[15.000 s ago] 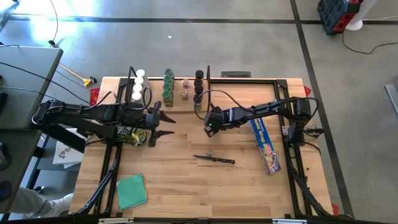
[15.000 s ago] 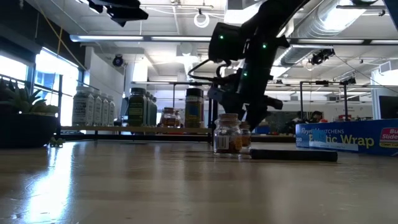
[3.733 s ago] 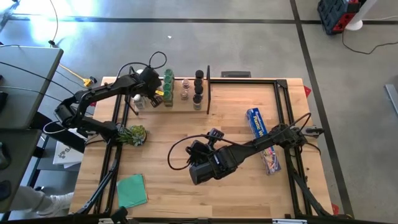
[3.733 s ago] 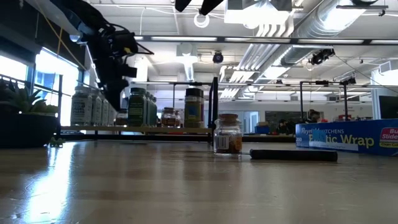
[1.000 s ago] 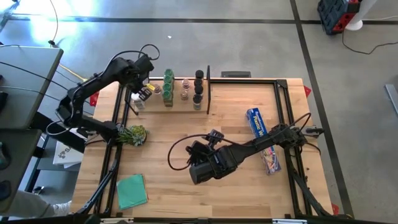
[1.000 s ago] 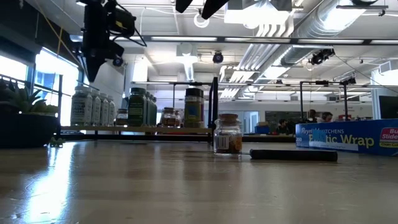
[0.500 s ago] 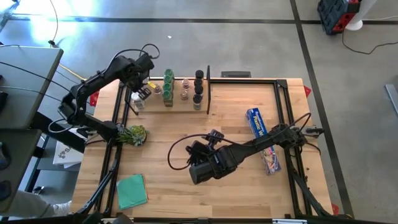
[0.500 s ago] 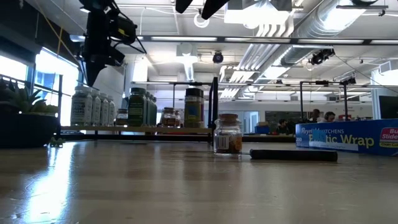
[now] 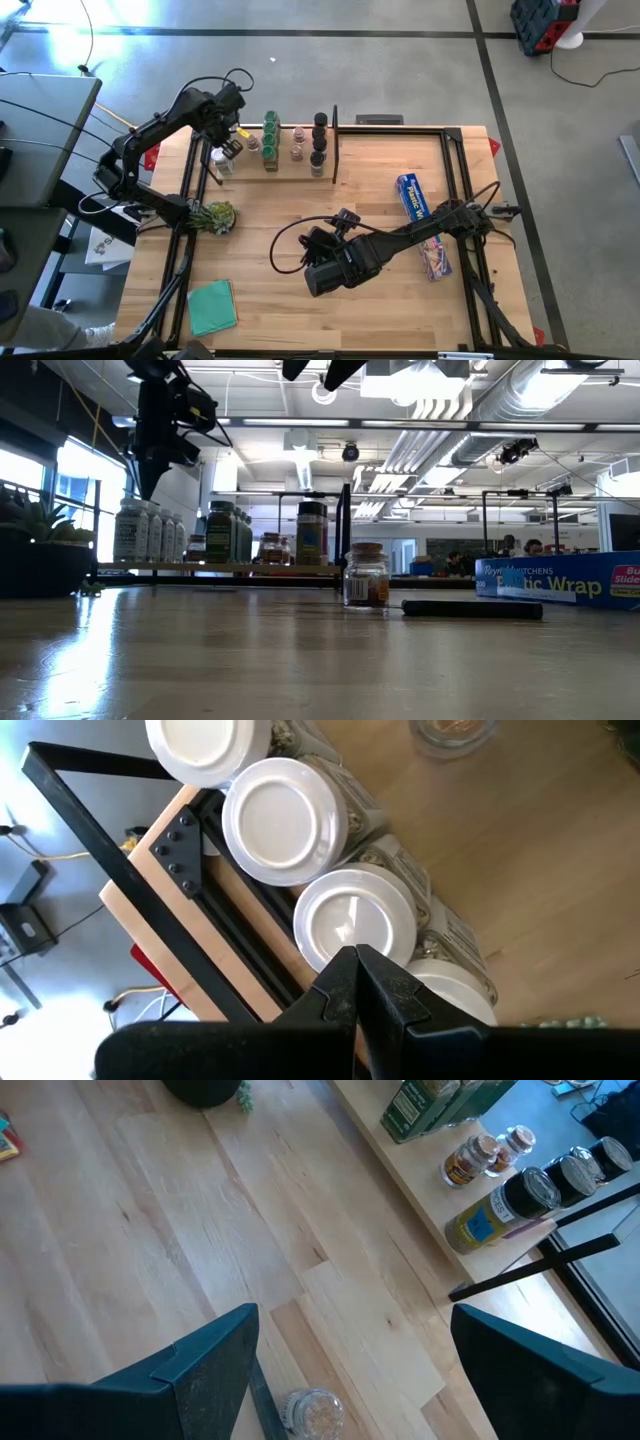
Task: Shelf spices
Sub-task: Adjust the white lid seasoning bottles on the shelf
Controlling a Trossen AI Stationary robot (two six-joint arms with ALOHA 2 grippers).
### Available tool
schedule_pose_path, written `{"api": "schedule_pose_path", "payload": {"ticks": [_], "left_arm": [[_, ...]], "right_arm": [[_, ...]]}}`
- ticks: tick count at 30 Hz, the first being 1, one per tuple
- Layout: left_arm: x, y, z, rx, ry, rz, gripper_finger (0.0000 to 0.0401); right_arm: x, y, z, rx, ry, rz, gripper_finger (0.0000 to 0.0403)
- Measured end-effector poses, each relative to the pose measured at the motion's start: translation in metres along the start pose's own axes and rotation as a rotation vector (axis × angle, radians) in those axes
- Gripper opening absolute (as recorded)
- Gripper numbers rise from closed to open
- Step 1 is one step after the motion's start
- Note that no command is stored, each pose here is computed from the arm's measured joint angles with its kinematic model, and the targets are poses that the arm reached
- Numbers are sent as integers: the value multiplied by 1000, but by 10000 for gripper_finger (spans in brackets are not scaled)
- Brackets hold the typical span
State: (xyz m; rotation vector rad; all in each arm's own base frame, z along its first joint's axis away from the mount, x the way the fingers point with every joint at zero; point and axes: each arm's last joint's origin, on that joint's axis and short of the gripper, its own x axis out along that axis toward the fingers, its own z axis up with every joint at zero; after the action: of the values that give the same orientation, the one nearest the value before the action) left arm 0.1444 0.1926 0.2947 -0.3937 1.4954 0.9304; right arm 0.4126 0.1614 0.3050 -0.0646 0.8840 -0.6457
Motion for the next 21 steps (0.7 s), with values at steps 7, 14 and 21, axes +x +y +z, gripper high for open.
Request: {"api": "schedule_pose_path", "payload": {"ticks": [7, 14, 21], "left_arm": [[1, 2, 1, -13, -14, 1, 0], [1, 2, 2, -11, -25, -13, 0], [16, -1, -4, 11, 20, 58, 0]], "right_arm": [[0, 0, 0, 0, 0, 0, 326], [0, 0, 0, -3, -1, 0, 326], [0, 0, 0, -3, -1, 0, 326]]}}
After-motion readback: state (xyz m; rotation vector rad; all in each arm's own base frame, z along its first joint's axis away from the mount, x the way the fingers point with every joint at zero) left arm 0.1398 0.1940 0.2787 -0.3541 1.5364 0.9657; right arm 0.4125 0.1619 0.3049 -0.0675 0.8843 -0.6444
